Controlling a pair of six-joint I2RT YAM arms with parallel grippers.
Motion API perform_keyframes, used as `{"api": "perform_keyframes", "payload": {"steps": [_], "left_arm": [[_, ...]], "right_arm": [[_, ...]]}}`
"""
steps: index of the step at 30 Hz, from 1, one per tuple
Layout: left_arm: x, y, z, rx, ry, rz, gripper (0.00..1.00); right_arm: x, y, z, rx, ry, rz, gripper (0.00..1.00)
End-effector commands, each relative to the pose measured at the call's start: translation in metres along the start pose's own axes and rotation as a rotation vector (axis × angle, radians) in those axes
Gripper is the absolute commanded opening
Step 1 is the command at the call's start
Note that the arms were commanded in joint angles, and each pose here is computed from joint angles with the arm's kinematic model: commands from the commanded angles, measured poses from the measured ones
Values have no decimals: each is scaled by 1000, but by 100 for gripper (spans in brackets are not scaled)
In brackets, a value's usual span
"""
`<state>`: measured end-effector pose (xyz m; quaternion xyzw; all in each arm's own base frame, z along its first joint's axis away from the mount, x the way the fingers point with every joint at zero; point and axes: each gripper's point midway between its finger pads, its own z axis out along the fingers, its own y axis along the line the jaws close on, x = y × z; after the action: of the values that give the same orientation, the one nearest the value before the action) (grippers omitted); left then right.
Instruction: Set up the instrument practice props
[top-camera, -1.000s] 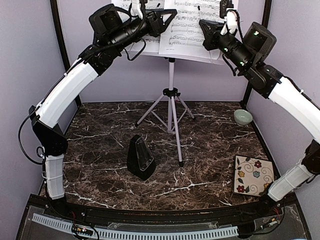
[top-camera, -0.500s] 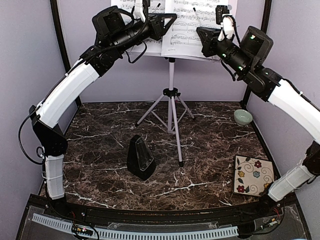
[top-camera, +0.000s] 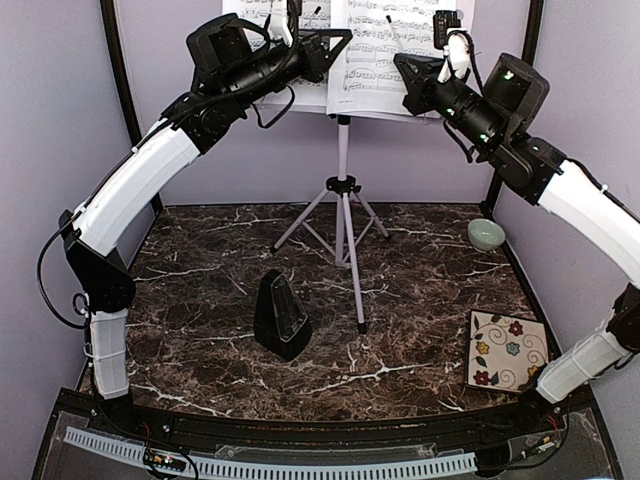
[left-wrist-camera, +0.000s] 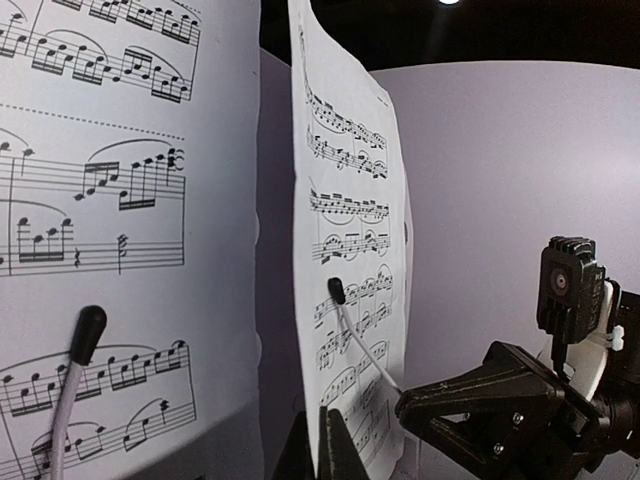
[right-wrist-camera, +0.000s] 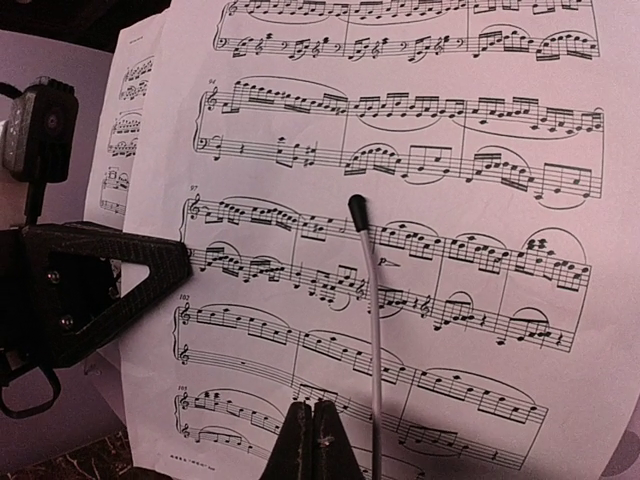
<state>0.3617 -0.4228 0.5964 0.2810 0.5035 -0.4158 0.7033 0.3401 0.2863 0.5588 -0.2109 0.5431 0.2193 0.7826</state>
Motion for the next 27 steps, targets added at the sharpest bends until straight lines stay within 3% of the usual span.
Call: {"api": "perform_keyframes", "payload": {"steps": [1, 22, 27], "left_arm": [[-29, -10, -8, 19, -68, 28, 0], [-17, -13, 5, 68, -90, 25, 0], [-19, -13, 3, 63, -88, 38, 0]], "right_arm": [[-16, 4, -6, -19, -57, 3, 0], [-21, 6, -16, -30, -108, -10, 1], [-30, 3, -17, -24, -98, -3, 28]]}}
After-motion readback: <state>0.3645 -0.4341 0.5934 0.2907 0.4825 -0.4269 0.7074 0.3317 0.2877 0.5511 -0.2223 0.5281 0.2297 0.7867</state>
